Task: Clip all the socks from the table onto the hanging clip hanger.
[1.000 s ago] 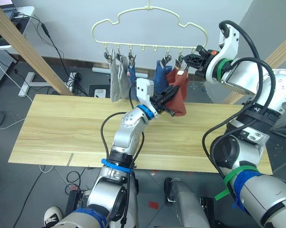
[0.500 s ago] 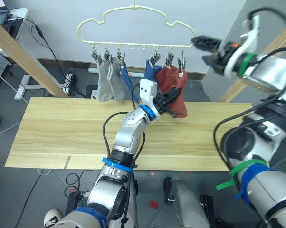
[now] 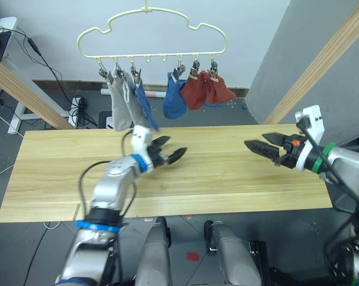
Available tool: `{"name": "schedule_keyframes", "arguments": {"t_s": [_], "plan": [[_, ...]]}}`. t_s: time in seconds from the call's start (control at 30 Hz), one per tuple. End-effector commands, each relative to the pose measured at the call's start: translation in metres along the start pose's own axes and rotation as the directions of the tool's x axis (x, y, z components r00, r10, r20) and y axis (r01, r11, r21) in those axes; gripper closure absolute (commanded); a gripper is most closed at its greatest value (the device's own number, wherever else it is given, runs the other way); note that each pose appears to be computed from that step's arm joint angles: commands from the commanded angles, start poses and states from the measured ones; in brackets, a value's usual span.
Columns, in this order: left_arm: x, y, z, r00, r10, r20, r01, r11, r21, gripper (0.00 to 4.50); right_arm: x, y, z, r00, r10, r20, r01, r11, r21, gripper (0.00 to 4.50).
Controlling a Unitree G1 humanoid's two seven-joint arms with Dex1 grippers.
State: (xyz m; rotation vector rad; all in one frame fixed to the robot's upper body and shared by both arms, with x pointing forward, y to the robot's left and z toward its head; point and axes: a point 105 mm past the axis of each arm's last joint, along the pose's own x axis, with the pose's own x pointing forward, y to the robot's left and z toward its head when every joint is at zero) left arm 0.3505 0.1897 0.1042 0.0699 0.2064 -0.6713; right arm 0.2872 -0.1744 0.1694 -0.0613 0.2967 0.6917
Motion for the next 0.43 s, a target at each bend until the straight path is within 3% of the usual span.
{"name": "schedule_keyframes", "arguments": {"t_s": [0.03, 0.17, 0.43], "plan": [[-0.039, 0.016, 0.000, 0.996, 0.068, -0.058, -0.070, 0.997, -0.021, 0.03, -0.001, 0.004, -0.014, 0.999, 0.029, 0.014, -0.026, 0.990, -0.141, 0.06], [-0.082, 0.033, -0.022, 0.959, 0.203, -0.197, -0.195, 0.979, 0.058, 0.03, -0.006, -0.012, -0.037, 0.999, -0.034, 0.012, 0.036, 0.989, -0.143, 0.06], [-0.095, 0.029, -0.026, 0.962, 0.199, -0.186, -0.189, 0.980, 0.069, 0.03, -0.012, -0.024, -0.057, 0.997, -0.079, 0.000, 0.078, 0.987, -0.138, 0.06]]}}
